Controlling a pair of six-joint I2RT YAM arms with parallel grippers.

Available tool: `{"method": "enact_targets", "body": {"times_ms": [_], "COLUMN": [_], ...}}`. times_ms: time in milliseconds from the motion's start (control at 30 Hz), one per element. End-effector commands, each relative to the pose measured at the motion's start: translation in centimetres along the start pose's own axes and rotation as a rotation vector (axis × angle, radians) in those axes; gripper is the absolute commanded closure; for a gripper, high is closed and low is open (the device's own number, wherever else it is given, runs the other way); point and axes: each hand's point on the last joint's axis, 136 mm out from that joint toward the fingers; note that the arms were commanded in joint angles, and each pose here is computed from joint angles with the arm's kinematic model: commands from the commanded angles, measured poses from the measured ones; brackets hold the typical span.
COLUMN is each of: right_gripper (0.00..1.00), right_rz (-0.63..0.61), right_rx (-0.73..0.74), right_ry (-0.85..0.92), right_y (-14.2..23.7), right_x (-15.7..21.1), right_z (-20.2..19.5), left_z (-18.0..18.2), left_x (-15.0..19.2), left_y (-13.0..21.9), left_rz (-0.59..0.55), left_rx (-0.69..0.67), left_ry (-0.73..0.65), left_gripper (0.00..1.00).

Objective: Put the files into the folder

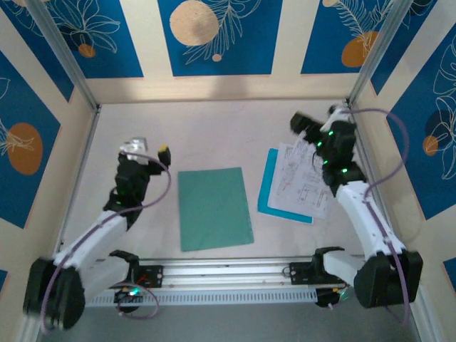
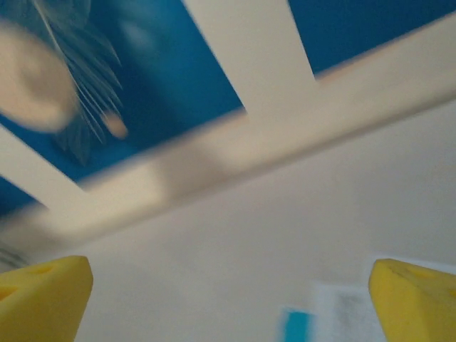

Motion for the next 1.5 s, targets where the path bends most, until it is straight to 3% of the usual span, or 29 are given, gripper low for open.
{"method": "enact_targets", "body": {"times_ms": [0,33,67,133,233,367,467,667,867,1167,1467], "right_gripper": [0.26,0.34,0.35,0.35,0.35,0.34,0.34,0.34,0.34,0.34,0.36], "right_rz": [0.497,0.583,0.647,0.756,0.944,1.149,1.233,1.291,1.317,1.343,1.375], "right_rx": [-0.010,0.054,0.111,0.118,0.057,0.031,-0.012,-0.025,-0.038,0.021,0.083], "right_ry": [-0.417,-0.377,-0.273,-0.112,-0.033,0.000,-0.006,-0.055,-0.092,-0.112,-0.113], "right_y": [1.7,2.3,3.3,5.0,7.4,9.7,10.5,10.6,9.8,8.2,7.5], "right_x": [9.6,11.3,12.7,15.9,21.6,28.7,32.0,35.4,36.8,38.4,39.7], "right_z": [0.5,1.2,2.6,5.9,9.5,10.7,11.1,10.4,9.4,8.1,6.7], "left_z": [-3.0,-5.4,-7.0,-7.8,-9.1,-7.9,-7.3,-5.8,-4.6,-2.9,-2.0], "left_x": [4.1,5.6,7.5,11.8,16.6,21.4,23.5,25.4,26.0,25.4,27.6], "left_y": [2.4,2.8,3.5,6.2,9.3,11.4,11.9,12.0,11.9,12.5,11.7], "left_rz": [0.338,0.471,0.616,0.843,0.995,1.112,1.151,1.153,1.136,1.108,1.149], "left_rx": [0.119,0.197,0.208,0.099,0.056,-0.054,-0.089,-0.127,-0.178,-0.213,-0.262], "left_ry": [0.410,0.467,0.482,0.415,0.337,0.296,0.323,0.297,0.290,0.235,0.149], "left_gripper": [0.00,0.00,0.00,0.01,0.15,0.36,0.47,0.47,0.47,0.38,0.43]}}
Point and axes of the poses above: each hand's point on the last joint's axis, 136 mm out from that joint toward the fingers, its own y axis back along the fingers, its own z axis along the line the jaws close on, x = y × z, and after that the axes turned 8 degrees about y, right-handed
